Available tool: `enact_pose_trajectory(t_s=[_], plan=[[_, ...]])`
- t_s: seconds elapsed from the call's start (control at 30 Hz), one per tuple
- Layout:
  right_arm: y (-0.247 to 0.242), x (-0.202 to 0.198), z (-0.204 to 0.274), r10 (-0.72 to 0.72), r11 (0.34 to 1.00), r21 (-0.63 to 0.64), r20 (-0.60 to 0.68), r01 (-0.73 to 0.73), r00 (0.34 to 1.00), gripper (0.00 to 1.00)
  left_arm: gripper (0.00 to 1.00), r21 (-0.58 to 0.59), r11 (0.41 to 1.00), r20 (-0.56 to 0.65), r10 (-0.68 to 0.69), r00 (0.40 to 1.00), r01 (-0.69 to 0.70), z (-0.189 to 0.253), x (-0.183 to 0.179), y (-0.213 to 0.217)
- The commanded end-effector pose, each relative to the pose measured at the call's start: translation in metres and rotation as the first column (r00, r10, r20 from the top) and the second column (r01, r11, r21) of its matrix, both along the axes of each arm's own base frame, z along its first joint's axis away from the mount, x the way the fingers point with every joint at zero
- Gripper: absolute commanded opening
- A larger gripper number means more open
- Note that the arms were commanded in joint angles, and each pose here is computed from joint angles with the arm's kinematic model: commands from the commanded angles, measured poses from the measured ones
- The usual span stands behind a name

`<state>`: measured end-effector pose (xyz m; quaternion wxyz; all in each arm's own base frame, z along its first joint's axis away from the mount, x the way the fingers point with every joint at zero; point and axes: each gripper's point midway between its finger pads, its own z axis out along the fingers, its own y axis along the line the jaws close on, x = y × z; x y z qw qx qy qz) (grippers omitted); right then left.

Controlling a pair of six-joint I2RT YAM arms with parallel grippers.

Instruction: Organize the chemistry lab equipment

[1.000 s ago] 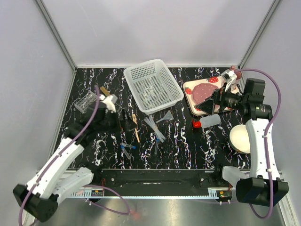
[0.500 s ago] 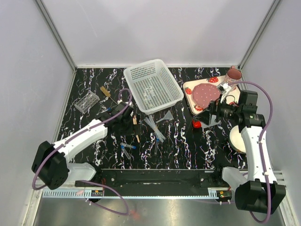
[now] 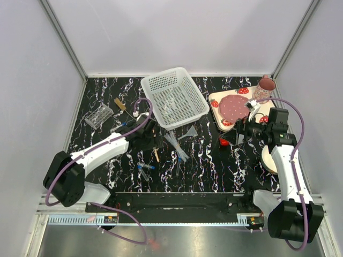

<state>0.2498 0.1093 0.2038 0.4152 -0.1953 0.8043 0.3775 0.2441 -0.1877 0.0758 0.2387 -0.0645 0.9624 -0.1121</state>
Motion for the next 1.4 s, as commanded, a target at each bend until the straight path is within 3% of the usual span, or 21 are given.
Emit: enact_pose_trajectory(t_s=[0.0, 0.17, 0.63, 1.07, 1.37], plan=[[-0.003, 0.011, 0.008, -0.009, 1.000, -0.022, 0.068, 0.011, 0.998, 1.00, 0.91, -0.033, 0.998, 0.074, 0.052, 0.996, -0.050, 0.005, 0.019, -0.007], [-0.005, 0.012, 0.009, -0.017, 0.999, -0.034, 0.075, 0.020, 0.997, 1.00, 0.91, -0.022, 0.999, 0.068, 0.047, 0.997, -0.046, -0.003, 0.019, -0.006], [-0.006, 0.011, 0.009, -0.019, 0.999, -0.042, 0.083, 0.022, 0.996, 1.00, 0.73, 0.015, 1.000, 0.010, 0.019, 1.000, -0.019, -0.032, 0.018, -0.012], [-0.005, 0.011, 0.009, -0.015, 0.999, -0.042, 0.082, 0.018, 0.997, 1.00, 0.51, 0.111, 0.994, -0.032, 0.004, 0.999, 0.000, -0.053, 0.024, -0.007], [-0.006, 0.011, 0.010, -0.014, 0.999, -0.046, 0.085, 0.018, 0.996, 1.00, 0.27, 0.166, 0.986, -0.054, 0.009, 0.999, 0.000, -0.060, 0.025, -0.004]])
